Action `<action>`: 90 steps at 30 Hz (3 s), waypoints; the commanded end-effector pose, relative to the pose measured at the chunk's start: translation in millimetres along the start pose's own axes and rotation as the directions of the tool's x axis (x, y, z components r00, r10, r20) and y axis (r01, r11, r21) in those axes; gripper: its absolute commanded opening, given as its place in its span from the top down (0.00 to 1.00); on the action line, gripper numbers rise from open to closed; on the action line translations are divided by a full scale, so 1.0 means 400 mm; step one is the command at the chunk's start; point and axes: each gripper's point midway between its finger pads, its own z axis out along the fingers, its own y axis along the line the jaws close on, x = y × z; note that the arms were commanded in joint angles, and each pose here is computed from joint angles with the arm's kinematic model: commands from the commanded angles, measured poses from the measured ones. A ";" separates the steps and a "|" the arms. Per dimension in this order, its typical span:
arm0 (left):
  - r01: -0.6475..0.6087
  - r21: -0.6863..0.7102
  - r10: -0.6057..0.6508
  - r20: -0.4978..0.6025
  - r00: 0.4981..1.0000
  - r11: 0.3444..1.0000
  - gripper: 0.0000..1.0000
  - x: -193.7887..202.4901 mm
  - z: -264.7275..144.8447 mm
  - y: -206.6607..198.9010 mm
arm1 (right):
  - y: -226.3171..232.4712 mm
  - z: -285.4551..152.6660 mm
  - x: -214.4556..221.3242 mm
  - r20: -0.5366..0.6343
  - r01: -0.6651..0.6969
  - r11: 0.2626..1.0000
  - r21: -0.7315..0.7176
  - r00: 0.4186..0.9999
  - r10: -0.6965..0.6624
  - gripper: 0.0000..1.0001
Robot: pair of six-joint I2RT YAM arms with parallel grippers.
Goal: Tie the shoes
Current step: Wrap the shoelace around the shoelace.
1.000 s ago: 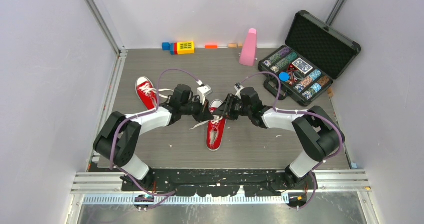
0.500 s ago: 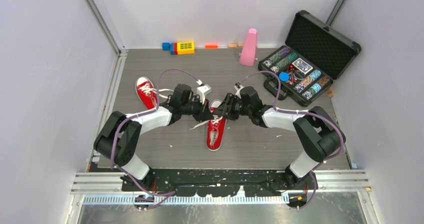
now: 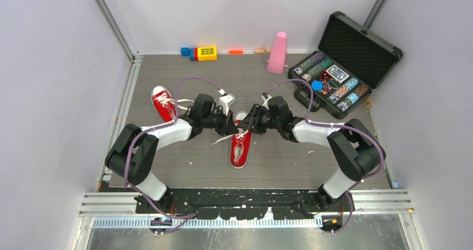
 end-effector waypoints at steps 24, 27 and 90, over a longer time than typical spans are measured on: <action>-0.057 0.017 0.056 0.069 0.996 0.998 1.00 -0.066 -0.003 -0.009 | 0.060 -0.001 -0.047 0.039 0.069 0.996 -0.049 0.997 -0.067 0.57; -0.059 0.021 0.058 0.071 0.996 0.998 1.00 -0.067 -0.002 -0.010 | 0.058 0.006 -0.041 0.029 0.060 0.997 -0.056 0.998 -0.059 0.57; 0.307 -0.372 -0.196 0.308 0.931 0.876 0.00 -0.154 -0.169 0.120 | 0.058 -0.006 -0.022 -0.015 0.194 0.978 -0.077 0.980 -0.196 1.00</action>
